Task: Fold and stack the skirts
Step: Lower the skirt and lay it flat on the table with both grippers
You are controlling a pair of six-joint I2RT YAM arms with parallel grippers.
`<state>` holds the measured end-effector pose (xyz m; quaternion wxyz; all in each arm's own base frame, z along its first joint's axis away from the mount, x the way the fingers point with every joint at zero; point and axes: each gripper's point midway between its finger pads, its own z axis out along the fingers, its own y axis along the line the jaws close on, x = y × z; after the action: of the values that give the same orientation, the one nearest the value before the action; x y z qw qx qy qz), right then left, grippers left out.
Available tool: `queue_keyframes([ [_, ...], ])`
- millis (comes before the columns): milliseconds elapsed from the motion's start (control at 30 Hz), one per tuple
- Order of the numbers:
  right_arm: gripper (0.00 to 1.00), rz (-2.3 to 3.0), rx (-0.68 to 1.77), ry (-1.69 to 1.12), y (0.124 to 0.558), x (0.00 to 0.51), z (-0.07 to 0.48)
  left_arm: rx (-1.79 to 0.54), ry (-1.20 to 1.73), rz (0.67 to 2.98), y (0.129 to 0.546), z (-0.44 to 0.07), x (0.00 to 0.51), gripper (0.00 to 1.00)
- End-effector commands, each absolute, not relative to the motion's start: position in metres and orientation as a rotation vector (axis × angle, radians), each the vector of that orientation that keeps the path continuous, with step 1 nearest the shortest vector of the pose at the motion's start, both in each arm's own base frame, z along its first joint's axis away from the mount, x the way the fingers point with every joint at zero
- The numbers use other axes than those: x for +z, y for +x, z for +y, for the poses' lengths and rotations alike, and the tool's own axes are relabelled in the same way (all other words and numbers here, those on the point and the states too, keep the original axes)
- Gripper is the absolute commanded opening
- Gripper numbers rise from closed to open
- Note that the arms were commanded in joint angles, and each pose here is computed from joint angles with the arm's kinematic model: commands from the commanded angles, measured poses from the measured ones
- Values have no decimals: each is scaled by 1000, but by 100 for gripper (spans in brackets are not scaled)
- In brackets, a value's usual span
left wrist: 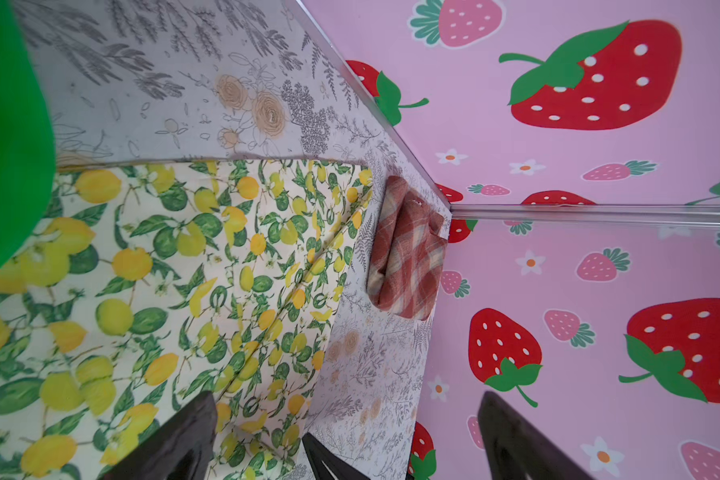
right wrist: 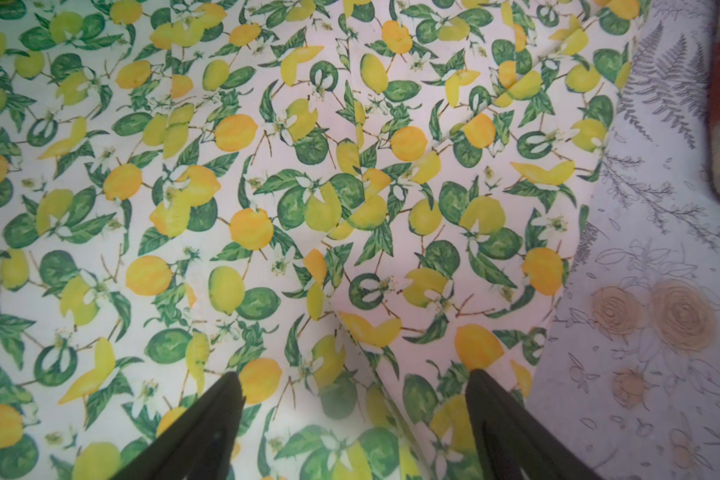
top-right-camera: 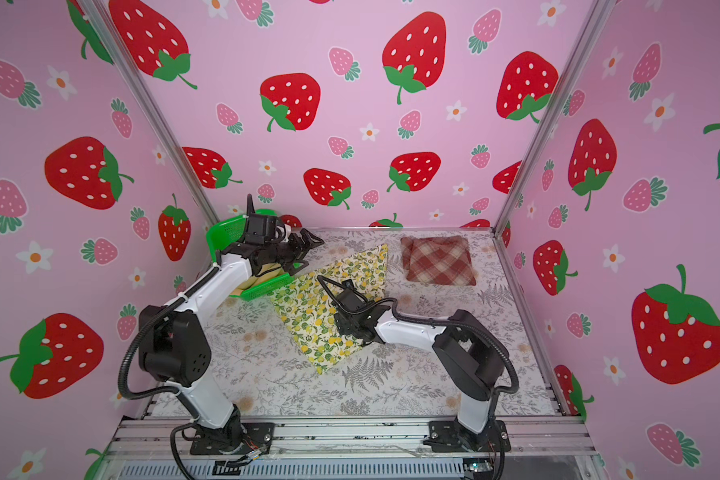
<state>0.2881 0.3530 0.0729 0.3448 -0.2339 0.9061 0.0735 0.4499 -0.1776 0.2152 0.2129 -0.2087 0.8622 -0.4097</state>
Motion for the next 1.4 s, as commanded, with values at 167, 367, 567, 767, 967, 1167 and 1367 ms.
queue_keyframes([
  [167, 78, 2363, 81, -623, 302, 51, 370, -1137, -613, 2352, 412, -151, 216, 99],
  [367, 76, 2352, 20, -649, 314, 42, 382, -1126, -614, 2318, 398, -138, 225, 99],
  [567, 64, 2375, -46, -660, 320, 24, 383, -1139, -625, 2326, 391, -134, 219, 99],
  [767, 53, 2398, -70, -635, 321, 15, 373, -1151, -649, 2325, 388, -128, 214, 99],
  [967, 26, 2393, -73, -610, 325, 19, 367, -1153, -657, 2330, 386, -125, 211, 99],
  [1167, 9, 2372, -35, -574, 329, 36, 362, -1143, -668, 2337, 384, -122, 205, 99],
  [1367, 2, 2325, 76, -512, 329, 79, 351, -1120, -662, 2342, 379, -119, 200, 100],
])
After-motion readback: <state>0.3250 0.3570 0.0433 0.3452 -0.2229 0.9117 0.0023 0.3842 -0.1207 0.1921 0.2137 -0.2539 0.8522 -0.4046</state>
